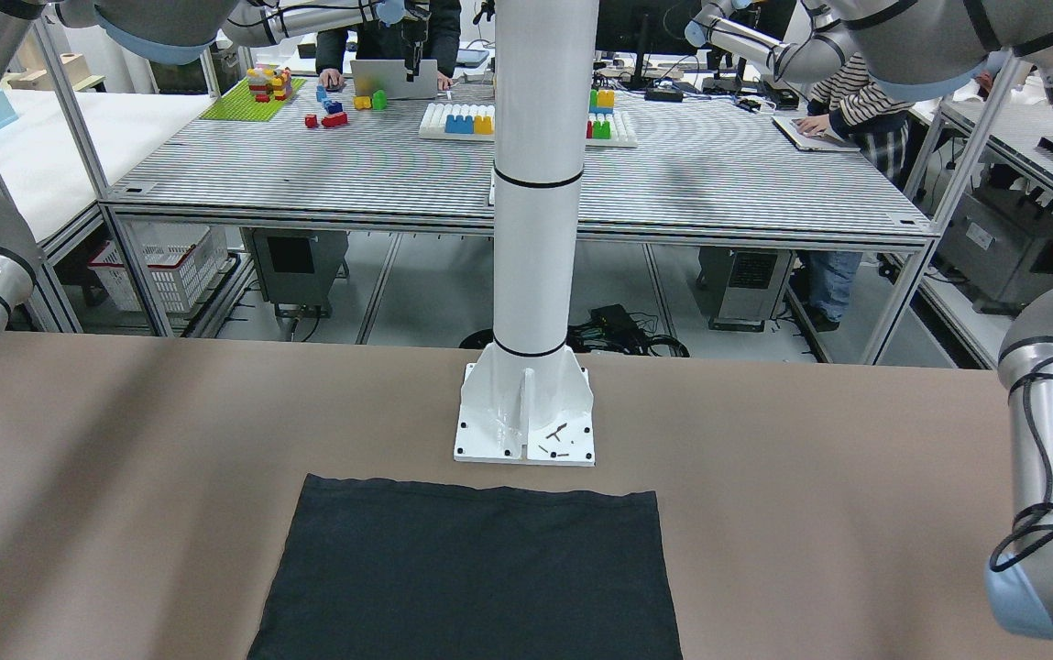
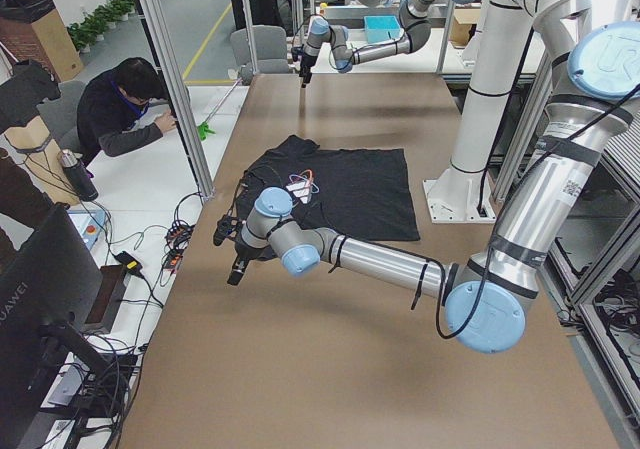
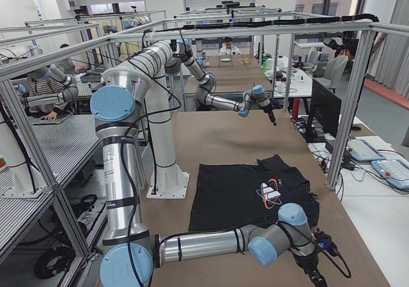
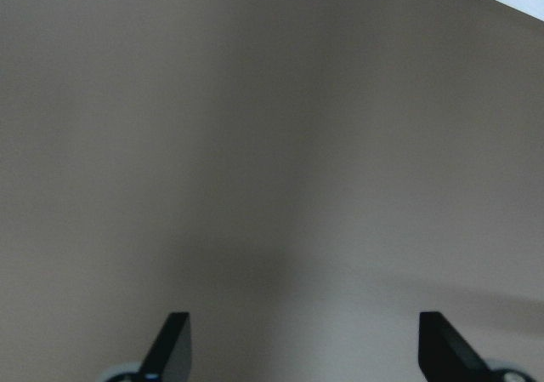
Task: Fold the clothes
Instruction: 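Move both grippers in toward the shirt's two sleeves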
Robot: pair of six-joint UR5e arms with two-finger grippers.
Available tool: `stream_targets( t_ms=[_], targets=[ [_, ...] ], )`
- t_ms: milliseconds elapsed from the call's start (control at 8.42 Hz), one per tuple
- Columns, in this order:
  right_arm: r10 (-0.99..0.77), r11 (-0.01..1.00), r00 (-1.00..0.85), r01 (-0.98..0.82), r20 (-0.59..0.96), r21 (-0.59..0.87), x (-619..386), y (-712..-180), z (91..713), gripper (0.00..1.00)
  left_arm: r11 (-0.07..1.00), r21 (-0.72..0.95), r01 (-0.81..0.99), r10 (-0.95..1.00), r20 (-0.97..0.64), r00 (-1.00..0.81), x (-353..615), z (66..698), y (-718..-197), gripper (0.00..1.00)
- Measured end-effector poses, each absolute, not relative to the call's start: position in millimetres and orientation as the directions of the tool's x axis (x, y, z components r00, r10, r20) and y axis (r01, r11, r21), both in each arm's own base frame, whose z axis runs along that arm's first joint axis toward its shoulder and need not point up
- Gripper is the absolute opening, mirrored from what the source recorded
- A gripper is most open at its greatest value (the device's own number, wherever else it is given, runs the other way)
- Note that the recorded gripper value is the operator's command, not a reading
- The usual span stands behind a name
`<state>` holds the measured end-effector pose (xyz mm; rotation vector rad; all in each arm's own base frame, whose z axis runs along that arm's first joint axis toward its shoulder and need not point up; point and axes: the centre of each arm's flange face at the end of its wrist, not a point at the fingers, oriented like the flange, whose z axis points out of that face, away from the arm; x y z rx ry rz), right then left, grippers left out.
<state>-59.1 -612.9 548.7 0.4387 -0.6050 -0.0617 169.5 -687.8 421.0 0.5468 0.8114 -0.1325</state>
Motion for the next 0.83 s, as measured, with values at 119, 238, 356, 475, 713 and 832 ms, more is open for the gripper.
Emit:
stream_targets(
  t_ms=[119,238,356,475,713,832],
  targets=[
    [-0.169,0.908,0.804,-0.099,0.571,0.408,-85.2,-613.8,540.1,0.94,0.855,0.396,0.334,0.088,-0.747,0.659,188.4,412.3,-691.2,0.94],
    [-0.151,0.91,0.783,-0.129,0.604,0.394,-112.6,-614.4,532.6,0.94,0.856,0.381,0.351,0.082,-0.768,0.635,204.1,401.8,-695.0,0.94],
    [-0.134,0.912,0.761,-0.156,0.635,0.379,-139.3,-616.4,525.2,0.94,0.858,0.356,0.37,0.066,-0.791,0.609,222.2,387.9,-698.7,0.94],
    [-0.129,0.914,0.742,-0.169,0.657,0.37,-163.4,-618.6,518.8,0.94,0.86,0.339,0.382,0.055,-0.805,0.59,241.5,374.0,-703.4,0.94],
    [-0.142,0.908,0.725,-0.176,0.675,0.38,-194.6,-623.8,510.2,0.94,0.856,0.326,0.401,0.041,-0.817,0.575,269.4,356.5,-709.5,0.94],
    [-0.15,0.904,0.72,-0.177,0.677,0.389,-207.1,-629.4,506.1,0.94,0.853,0.325,0.408,0.039,-0.819,0.572,275.3,351.6,-710.6,0.94]
  ],
)
